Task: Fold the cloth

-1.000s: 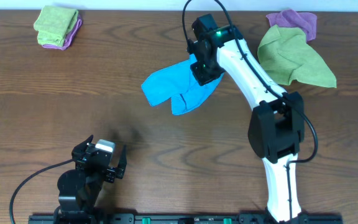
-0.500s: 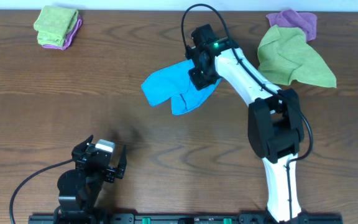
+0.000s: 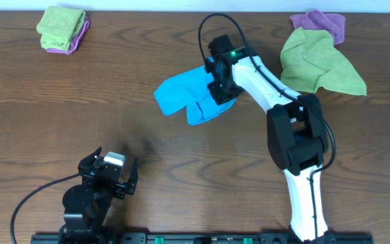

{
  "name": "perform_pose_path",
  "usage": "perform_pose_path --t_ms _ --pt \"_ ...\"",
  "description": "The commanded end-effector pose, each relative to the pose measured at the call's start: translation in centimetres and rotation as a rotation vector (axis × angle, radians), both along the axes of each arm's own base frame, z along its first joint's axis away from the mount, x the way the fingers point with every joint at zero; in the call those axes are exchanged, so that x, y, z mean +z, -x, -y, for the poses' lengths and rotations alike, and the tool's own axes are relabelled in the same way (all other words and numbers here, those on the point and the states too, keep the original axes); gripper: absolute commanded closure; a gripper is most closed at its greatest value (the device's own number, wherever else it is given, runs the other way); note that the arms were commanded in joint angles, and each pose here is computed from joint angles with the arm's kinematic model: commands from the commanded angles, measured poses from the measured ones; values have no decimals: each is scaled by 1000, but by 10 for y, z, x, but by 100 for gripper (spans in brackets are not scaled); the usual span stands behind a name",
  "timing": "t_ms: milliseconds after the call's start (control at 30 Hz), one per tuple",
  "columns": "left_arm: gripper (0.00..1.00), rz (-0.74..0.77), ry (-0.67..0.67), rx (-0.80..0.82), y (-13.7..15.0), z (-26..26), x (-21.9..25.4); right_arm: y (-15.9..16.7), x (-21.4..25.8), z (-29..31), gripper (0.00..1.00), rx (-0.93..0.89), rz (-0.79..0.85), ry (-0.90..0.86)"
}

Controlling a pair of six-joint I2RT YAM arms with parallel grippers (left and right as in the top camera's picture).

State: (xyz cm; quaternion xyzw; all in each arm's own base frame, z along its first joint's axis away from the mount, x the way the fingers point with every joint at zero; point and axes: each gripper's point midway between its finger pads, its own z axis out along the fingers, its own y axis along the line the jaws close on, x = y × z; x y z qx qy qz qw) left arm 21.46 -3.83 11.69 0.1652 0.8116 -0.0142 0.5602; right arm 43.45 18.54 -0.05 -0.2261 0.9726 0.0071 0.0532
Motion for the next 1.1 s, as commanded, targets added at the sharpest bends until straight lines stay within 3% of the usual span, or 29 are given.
perform_pose_path --t_ms 0,233,433,600,700,900,1067 --pt "5 -15 -2 -8 1 1 -8 10 -11 8 99 -23 -41 56" --pt "5 -15 -2 -8 1 1 -8 35 -12 19 99 -83 -143 99" --pt "4 -15 -2 -8 1 1 -8 94 -3 18 99 -141 -373 132" --pt "5 -15 -2 -8 1 1 -8 121 4 10 98 -95 -444 187" --pt "5 -15 -2 -8 1 1 -8 116 14 -7 98 -85 -377 159" --pt "5 -15 -2 -8 1 1 -8 62 44 -11 99 -67 -62 164" --pt "5 -15 -2 -8 1 1 -8 24 39 1 99 -149 -2 59"
